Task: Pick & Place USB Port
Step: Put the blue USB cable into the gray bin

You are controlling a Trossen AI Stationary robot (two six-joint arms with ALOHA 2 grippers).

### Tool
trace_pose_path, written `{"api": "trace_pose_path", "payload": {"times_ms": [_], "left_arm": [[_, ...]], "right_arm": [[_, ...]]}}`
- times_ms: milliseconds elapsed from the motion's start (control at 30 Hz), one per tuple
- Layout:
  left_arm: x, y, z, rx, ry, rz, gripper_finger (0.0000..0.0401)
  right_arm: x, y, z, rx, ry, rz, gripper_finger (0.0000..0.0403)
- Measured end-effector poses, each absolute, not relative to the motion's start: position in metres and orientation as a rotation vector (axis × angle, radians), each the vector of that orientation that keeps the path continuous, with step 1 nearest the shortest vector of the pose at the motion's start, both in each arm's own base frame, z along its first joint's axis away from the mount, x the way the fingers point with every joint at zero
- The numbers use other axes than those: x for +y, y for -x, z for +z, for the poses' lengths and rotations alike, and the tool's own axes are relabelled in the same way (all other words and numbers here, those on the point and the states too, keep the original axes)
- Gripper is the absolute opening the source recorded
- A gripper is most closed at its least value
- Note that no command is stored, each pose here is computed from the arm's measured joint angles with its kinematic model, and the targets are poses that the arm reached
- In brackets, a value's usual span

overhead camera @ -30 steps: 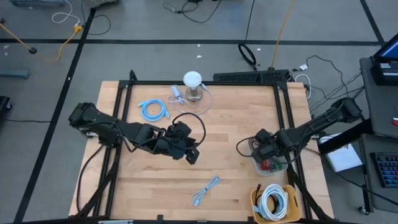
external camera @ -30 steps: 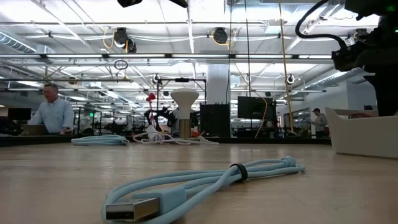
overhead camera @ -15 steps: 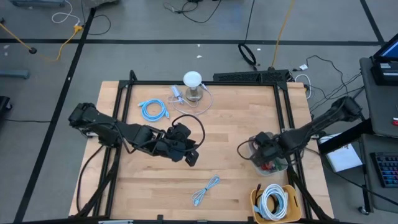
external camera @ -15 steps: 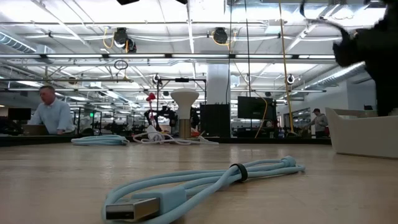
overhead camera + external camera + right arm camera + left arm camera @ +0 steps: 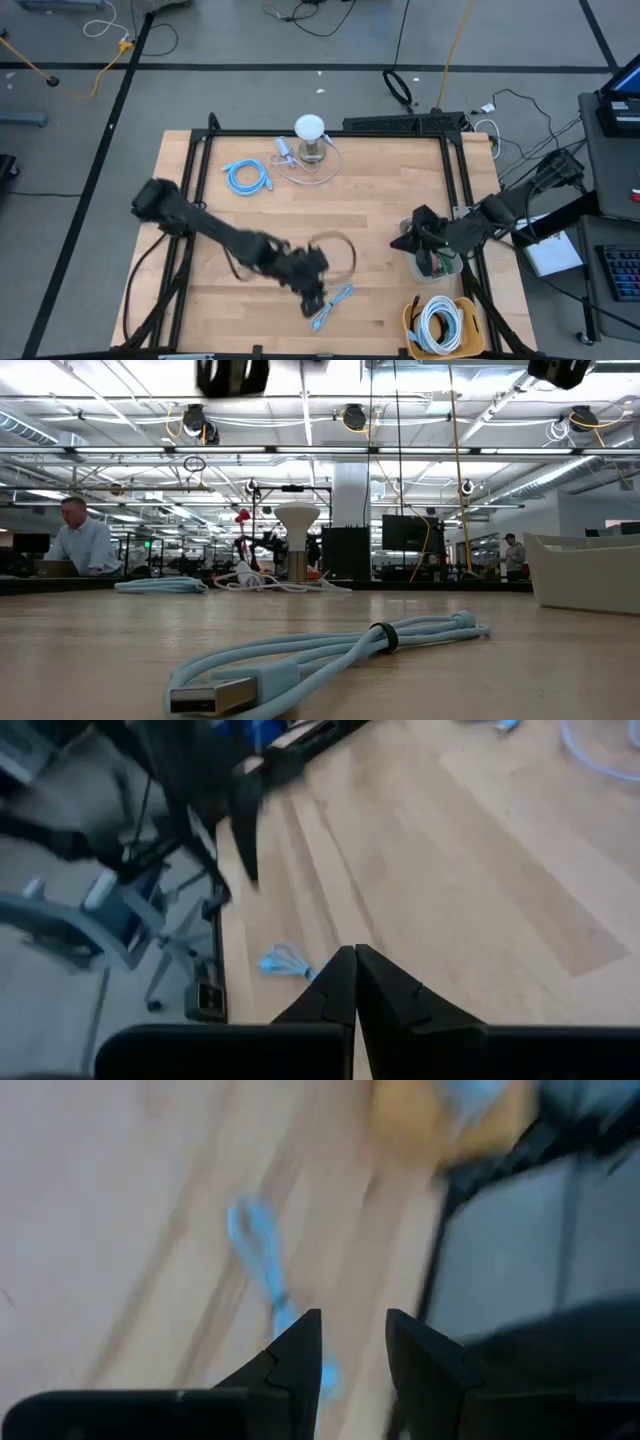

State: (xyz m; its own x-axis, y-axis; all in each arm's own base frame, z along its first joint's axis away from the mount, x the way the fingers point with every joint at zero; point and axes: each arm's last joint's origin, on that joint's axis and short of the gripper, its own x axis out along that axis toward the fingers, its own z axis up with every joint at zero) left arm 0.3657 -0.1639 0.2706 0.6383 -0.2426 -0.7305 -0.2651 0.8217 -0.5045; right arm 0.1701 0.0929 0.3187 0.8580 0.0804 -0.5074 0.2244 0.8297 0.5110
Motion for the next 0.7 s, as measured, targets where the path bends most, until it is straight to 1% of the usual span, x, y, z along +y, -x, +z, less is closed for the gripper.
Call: {"api": "trace_pose_path", "payload": {"times_ms": [100, 167, 300, 467, 567, 700], "left_arm": [[-0.184, -0.369, 0.229, 1.043, 0.603, 0.044, 0.0123], [-0.194, -0.371, 0.213, 1.076, 0.608, 0.052, 0.0132], [-0.197, -0.375, 0.210, 1.034, 0.612, 0.064, 0.0156], [-0.186, -0.385, 0.208, 0.982, 0.541, 0.090, 0.0176], [-0.182, -0.395, 0.194, 0.969, 0.512, 0.077, 0.0179], [-0.182, -0.406, 0.170, 0.982, 0.493, 0.060, 0.0170]], "right_arm": [[0.091, -0.171, 0.320, 0.525, -0.598, -0.106, 0.0000], [0.091, -0.171, 0.320, 0.525, -0.590, -0.105, 0.0003], [0.089, -0.173, 0.318, 0.540, -0.602, -0.131, 0.0028], [0.083, -0.175, 0.316, 0.551, -0.604, -0.169, 0.0068], [0.080, -0.176, 0.316, 0.543, -0.610, -0.186, 0.0087], [0.077, -0.178, 0.316, 0.550, -0.628, -0.187, 0.0103]]}}
